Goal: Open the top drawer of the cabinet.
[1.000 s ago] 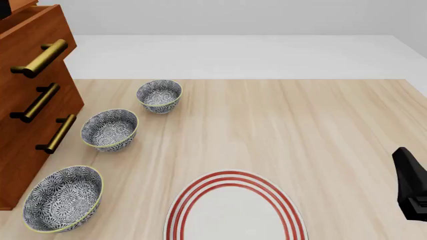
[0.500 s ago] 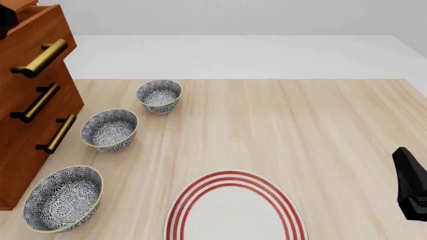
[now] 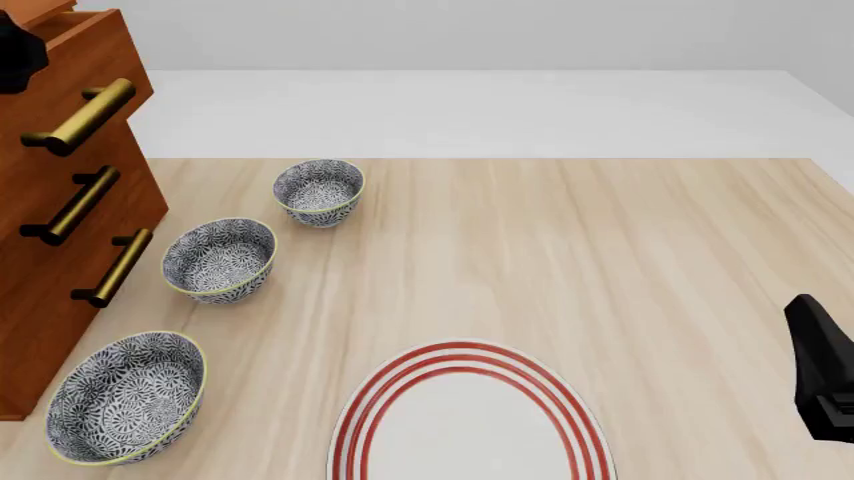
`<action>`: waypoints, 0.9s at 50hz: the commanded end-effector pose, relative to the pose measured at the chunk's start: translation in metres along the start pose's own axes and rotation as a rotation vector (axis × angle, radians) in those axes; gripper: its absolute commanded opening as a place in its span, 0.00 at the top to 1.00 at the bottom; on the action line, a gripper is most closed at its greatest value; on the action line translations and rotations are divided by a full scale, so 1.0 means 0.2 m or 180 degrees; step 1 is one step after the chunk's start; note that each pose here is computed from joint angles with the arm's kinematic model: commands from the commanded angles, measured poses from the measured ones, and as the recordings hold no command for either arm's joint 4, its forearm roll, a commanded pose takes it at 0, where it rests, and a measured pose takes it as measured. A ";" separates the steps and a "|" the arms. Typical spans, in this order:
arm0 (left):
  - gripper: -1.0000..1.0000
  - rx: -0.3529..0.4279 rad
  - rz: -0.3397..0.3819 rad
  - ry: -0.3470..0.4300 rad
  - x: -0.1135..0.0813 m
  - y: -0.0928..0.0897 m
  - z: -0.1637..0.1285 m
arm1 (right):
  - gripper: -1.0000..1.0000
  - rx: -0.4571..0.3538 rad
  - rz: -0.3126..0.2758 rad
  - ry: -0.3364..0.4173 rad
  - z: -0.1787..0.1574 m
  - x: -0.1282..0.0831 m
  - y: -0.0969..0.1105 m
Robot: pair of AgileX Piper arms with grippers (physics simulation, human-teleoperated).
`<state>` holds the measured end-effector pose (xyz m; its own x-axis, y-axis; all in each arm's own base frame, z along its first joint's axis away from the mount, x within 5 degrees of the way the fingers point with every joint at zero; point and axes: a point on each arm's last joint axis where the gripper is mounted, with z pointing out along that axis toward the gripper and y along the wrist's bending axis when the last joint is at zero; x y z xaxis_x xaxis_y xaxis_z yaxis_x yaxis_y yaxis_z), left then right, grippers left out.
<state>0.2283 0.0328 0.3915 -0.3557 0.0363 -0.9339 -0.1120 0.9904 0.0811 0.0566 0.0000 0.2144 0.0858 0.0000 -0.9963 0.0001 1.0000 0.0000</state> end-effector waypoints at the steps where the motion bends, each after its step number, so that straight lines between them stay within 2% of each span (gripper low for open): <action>1: 0.00 0.0009 -0.0001 0.0050 0.02 0.00 0.04 | 0.00 -0.0001 0.0000 0.0000 0.00 0.00 0.00; 32: 0.00 -0.0051 -0.0077 0.0155 0.07 0.02 0.13 | 0.00 0.0000 0.0000 0.0000 0.00 0.00 0.00; 45: 0.00 -0.0014 -0.0079 0.0232 0.11 0.00 0.14 | 0.00 0.0000 0.0000 0.0000 0.00 0.00 0.00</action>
<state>0.2453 0.0385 0.3677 -0.4045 0.0065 -0.9145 -0.1274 0.9898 0.0634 0.0566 0.0000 0.2144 0.0858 -0.0001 -0.9963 0.0001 1.0000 -0.0001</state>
